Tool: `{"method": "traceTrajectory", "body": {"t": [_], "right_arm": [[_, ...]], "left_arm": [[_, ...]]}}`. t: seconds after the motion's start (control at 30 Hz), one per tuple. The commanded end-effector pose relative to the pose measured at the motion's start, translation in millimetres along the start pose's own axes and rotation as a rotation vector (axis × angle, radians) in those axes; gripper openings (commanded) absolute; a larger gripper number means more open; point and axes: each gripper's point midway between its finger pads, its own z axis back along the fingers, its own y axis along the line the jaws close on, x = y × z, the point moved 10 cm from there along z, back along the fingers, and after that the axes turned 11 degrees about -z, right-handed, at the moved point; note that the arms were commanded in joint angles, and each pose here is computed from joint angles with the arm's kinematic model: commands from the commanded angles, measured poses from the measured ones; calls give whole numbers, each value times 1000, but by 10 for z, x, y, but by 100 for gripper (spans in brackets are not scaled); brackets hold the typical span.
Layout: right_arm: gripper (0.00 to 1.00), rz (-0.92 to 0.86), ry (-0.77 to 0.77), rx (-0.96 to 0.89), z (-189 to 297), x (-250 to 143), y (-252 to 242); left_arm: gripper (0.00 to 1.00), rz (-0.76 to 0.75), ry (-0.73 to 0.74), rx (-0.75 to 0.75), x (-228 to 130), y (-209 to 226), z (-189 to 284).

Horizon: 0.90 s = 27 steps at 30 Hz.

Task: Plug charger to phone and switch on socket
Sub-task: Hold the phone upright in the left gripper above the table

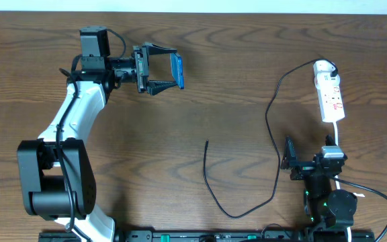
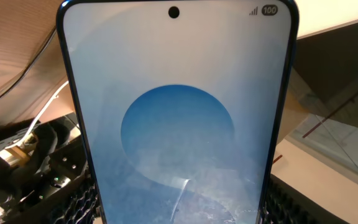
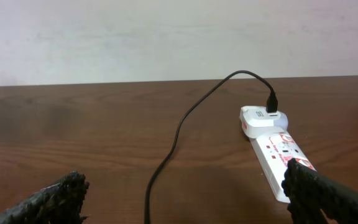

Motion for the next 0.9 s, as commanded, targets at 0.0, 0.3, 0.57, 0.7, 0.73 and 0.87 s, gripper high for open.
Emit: {"method": "traceTrajectory", "body": {"t": [0.0, 0.3, 0.57, 0.7, 0.73, 0.87], "right_arm": [[99, -9, 2, 2, -1, -15, 3], [99, -9, 2, 2, -1, -15, 3], [99, -9, 2, 2, -1, -15, 3], [99, -9, 3, 2, -1, -15, 3], [99, -9, 3, 2, -1, -15, 3], [99, -9, 3, 2, -1, -15, 3]], "left_arm": [[7, -32, 35, -12, -117, -93, 34], [7, -32, 35, -12, -117, -93, 34], [8, -11, 36, -12, -117, -93, 34], [8, -6, 36, -12, -117, -93, 34], [8, -6, 35, -12, -117, -93, 34], [8, -6, 35, -12, -117, -93, 34]]}}
